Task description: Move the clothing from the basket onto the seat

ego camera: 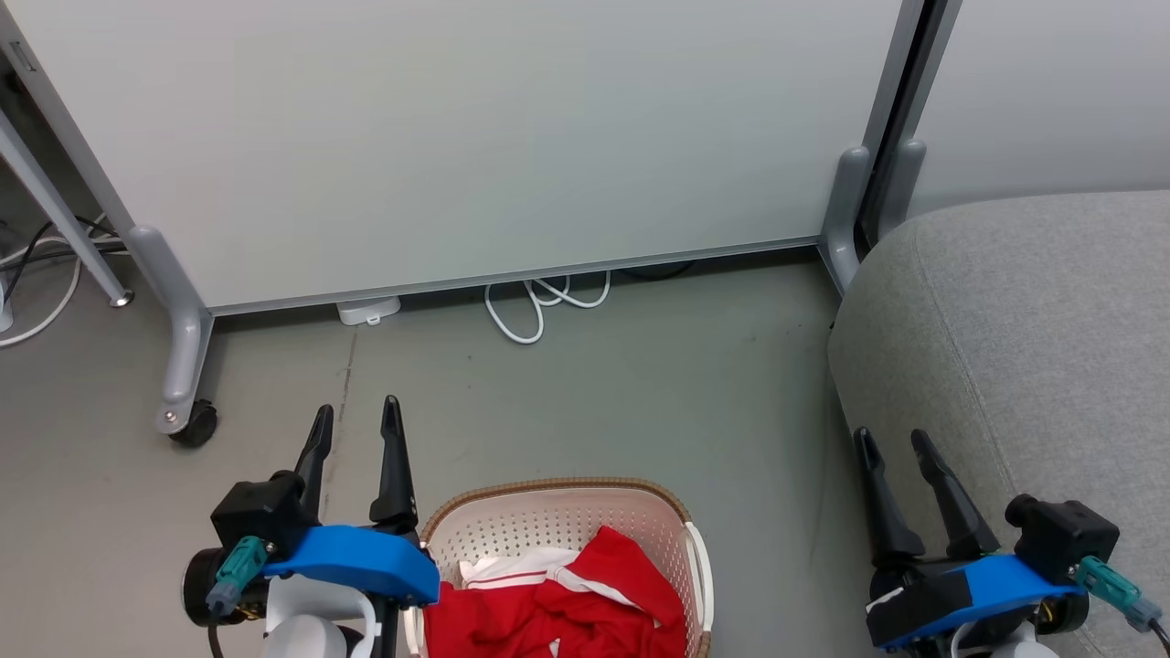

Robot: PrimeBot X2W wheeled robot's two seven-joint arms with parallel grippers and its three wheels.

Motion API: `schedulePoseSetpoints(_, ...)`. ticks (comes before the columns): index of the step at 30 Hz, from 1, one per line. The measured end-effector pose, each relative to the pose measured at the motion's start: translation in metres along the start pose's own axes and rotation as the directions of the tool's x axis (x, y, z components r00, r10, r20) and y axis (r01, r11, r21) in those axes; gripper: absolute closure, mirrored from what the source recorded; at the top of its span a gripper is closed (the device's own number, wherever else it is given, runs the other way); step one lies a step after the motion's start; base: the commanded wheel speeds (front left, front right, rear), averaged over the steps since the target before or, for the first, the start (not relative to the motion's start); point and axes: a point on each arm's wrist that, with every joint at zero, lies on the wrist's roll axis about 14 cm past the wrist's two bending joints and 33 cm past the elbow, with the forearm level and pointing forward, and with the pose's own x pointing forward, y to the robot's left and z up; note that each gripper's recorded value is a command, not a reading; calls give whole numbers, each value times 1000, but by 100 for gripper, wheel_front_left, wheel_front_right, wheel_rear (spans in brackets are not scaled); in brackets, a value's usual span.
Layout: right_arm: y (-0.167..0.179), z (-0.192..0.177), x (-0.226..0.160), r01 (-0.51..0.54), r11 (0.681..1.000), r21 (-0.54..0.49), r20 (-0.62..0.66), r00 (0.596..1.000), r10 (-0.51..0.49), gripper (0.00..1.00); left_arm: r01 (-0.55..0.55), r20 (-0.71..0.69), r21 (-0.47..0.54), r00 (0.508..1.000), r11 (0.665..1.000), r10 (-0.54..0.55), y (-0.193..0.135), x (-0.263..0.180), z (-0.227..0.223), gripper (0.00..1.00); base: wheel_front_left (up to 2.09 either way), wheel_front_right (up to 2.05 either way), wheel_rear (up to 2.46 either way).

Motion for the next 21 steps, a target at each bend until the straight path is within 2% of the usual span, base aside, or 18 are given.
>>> schedulePoseSetpoints(21,14,3,0,-59,984,-167,18,998,63,0,101,0,140,995,985,-102,-18,-4,-6,0,0,0,0)
